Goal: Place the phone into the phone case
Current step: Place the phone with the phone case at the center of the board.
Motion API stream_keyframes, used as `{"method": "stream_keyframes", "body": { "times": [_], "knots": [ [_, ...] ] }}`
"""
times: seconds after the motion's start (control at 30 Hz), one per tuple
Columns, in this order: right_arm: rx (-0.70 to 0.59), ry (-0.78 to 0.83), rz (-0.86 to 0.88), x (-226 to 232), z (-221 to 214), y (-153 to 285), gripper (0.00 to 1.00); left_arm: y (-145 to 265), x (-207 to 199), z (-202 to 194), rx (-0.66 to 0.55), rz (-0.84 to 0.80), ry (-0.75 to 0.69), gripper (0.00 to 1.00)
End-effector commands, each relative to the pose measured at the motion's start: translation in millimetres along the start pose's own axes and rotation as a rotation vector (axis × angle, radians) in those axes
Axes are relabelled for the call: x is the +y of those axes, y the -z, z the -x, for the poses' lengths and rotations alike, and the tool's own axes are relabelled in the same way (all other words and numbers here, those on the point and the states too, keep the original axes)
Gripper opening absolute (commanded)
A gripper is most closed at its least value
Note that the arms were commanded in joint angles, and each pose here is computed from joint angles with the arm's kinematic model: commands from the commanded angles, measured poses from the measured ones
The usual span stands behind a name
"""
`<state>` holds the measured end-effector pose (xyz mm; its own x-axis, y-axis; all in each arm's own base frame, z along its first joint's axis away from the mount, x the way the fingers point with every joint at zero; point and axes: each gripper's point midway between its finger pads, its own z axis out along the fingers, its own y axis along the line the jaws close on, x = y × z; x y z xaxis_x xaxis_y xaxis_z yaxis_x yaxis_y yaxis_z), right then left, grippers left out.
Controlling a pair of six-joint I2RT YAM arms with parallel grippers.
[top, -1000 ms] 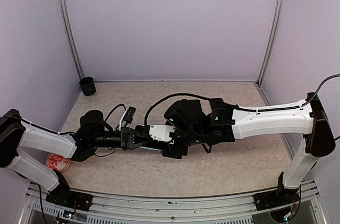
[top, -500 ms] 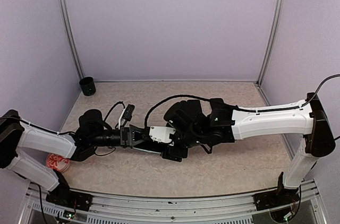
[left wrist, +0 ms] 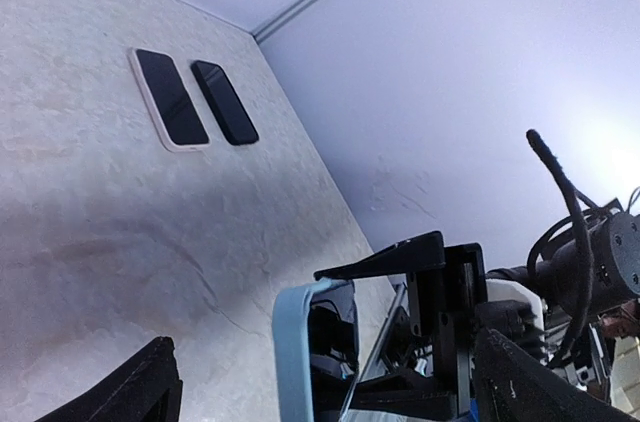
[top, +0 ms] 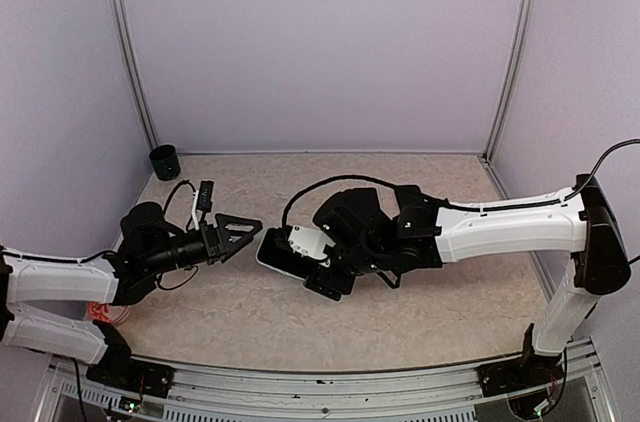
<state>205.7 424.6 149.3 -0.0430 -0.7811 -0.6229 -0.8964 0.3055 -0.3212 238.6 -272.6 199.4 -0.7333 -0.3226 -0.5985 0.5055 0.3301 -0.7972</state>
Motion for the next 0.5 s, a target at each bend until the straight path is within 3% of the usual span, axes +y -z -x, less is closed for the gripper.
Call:
{"method": "stream_keyframes", "body": {
  "times": [0.0,0.47],
  "knots": [
    [-0.077,-0.204,-0.127,-49,27,1,0.44,20,27,14,-0.105,0.140,0.006,0.99],
    [-0.008,-0.675,-0.353,-143,15,-77,0.45,45,35,18,-0.176,0.226,-0.020,0.99]
  ]
}}
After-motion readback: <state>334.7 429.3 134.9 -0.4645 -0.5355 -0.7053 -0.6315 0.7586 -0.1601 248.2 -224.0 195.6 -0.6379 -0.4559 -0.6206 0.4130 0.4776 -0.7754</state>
